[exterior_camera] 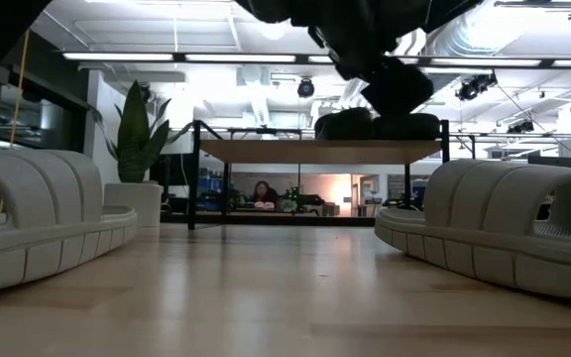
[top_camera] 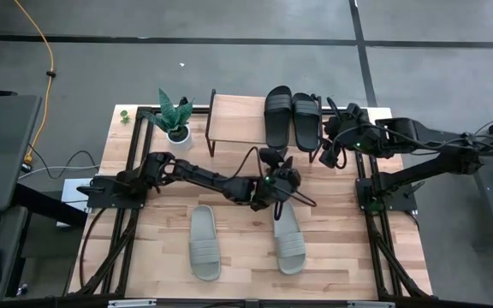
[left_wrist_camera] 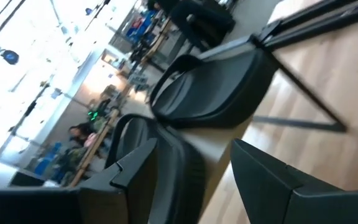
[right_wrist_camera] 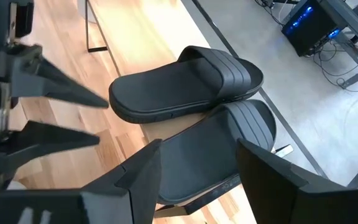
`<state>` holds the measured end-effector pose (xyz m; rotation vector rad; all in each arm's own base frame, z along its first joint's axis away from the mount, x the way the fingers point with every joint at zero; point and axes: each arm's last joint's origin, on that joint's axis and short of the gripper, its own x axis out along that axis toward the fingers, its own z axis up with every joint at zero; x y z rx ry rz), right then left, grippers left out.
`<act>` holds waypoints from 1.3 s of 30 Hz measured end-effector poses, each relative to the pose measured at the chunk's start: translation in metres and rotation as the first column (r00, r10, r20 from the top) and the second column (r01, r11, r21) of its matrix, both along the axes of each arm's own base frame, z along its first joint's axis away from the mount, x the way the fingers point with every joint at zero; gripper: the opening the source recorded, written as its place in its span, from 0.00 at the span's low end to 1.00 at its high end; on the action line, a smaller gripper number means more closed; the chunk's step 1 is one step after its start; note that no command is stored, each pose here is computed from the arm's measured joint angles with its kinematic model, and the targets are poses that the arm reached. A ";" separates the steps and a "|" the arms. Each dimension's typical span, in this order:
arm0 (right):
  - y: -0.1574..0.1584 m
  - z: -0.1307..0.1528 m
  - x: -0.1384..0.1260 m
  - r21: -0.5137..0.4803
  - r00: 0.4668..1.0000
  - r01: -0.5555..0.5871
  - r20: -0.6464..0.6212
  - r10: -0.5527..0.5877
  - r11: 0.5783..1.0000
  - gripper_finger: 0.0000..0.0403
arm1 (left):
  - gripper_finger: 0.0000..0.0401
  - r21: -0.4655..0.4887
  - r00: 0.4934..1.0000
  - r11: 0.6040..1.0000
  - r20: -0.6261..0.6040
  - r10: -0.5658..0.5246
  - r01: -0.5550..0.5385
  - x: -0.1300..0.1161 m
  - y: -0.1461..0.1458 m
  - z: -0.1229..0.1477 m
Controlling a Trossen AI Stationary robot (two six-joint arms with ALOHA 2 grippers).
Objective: Pick and place slides into the shelf
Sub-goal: Put the black slide on the shelf
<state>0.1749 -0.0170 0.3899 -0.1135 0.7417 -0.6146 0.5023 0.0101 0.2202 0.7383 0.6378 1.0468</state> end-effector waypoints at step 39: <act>0.000 -0.005 -0.003 0.063 0.998 0.058 -0.023 -0.057 0.996 0.48 | 0.47 0.117 0.968 0.980 -0.176 0.180 -0.161 -0.028 0.013 0.049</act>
